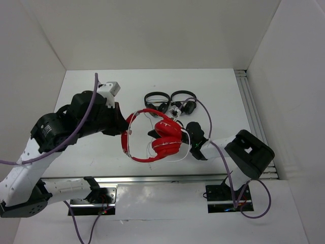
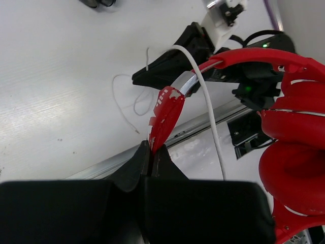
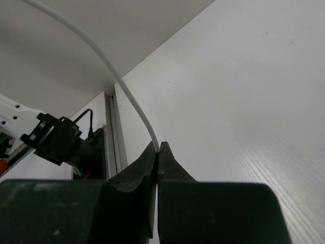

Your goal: Wrap the headphones

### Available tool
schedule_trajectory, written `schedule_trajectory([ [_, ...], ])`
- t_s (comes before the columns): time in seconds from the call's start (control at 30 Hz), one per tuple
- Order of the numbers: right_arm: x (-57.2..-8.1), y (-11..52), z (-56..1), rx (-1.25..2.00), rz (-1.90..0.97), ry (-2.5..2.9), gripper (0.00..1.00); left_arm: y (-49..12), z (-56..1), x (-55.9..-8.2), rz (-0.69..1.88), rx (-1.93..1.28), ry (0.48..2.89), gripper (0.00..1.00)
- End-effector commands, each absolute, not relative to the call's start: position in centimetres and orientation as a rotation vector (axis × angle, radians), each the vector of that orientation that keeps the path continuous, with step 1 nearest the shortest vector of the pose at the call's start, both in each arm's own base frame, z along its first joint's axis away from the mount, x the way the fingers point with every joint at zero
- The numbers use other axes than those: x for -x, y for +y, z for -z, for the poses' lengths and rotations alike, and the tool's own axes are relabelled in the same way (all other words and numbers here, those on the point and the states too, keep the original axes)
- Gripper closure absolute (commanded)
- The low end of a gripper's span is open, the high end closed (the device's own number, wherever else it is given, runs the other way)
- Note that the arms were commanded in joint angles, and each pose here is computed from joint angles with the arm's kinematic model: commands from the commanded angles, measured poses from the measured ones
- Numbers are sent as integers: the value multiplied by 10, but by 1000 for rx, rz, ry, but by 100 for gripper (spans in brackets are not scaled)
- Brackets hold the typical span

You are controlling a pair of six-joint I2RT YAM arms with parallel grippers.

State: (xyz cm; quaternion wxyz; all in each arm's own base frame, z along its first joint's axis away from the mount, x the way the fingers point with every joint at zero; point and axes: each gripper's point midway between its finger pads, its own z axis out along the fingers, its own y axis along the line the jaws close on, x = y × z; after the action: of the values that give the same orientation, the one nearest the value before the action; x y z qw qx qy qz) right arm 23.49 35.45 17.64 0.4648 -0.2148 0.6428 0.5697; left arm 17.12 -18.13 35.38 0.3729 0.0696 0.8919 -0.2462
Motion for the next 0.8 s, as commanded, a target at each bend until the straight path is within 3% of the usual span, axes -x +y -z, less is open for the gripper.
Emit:
schedule_trajectory([
  [0.0, -253, 339, -176, 453, -1300, 1569, 100, -193, -419, -167, 864, -121, 2083, 100],
  [0.77, -273, 305, -127, 341, -1245, 1685, 100, -161, -426, -182, 693, 23, 2055, 100],
])
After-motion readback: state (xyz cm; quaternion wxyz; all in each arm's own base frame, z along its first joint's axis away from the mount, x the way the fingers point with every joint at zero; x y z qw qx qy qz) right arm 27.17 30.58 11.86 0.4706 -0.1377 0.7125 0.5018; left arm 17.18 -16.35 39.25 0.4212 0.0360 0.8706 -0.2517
